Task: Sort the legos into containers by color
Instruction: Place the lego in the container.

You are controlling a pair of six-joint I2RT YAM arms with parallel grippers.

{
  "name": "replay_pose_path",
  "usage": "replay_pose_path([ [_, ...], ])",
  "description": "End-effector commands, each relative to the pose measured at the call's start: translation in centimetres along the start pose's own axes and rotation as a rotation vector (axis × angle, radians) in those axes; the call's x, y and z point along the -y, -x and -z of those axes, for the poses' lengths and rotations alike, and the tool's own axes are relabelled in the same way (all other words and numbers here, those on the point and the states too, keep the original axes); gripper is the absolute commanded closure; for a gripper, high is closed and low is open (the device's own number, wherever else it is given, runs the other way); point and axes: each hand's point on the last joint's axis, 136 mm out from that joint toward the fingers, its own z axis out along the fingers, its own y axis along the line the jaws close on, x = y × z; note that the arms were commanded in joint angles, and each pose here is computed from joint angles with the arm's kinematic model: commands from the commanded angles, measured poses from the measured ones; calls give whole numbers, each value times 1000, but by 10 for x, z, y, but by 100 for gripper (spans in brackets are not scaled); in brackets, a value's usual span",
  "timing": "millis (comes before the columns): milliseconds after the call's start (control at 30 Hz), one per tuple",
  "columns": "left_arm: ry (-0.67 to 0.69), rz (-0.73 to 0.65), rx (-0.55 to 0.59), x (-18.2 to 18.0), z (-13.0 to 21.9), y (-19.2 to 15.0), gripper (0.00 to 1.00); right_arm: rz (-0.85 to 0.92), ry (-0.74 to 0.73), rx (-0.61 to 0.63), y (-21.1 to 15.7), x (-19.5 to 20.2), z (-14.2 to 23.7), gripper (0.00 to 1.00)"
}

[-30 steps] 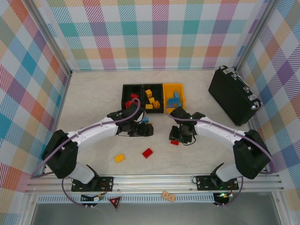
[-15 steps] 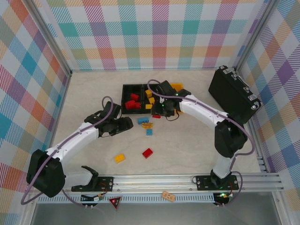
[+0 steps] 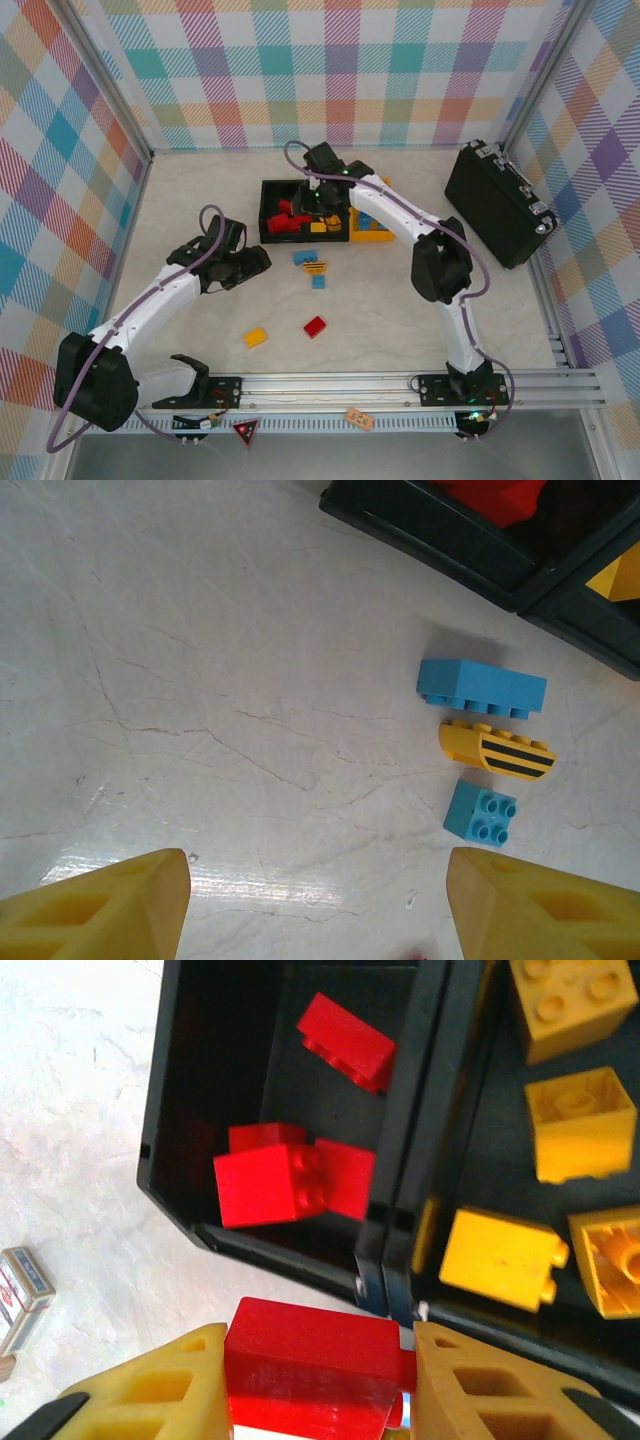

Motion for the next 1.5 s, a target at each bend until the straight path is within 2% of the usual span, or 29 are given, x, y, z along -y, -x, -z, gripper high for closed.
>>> replay_pose_path([
  [0, 2, 27, 4, -5, 3, 0, 32, 15, 5, -29, 6, -3, -7, 64],
  [233, 1, 30, 1, -6, 4, -1, 31, 11, 22, -5, 31, -12, -26, 64],
  [600, 3, 31, -12, -7, -1, -4, 32, -1, 38, 36, 49, -10, -44, 62],
  [800, 4, 33, -15, -8, -1, -5, 32, -6, 29, 49, 52, -8, -46, 49],
  [867, 8, 32, -20, -9, -2, -6, 32, -6, 29, 53, 53, -9, -43, 46],
  [1100, 11, 32, -31, -11, -3, -9, 32, 23, 30, 88, 60, -16, -23, 46],
  [1467, -7, 6, -64, -7, -3, -15, 32, 81, 64, 156, 50, -29, 36, 46],
])
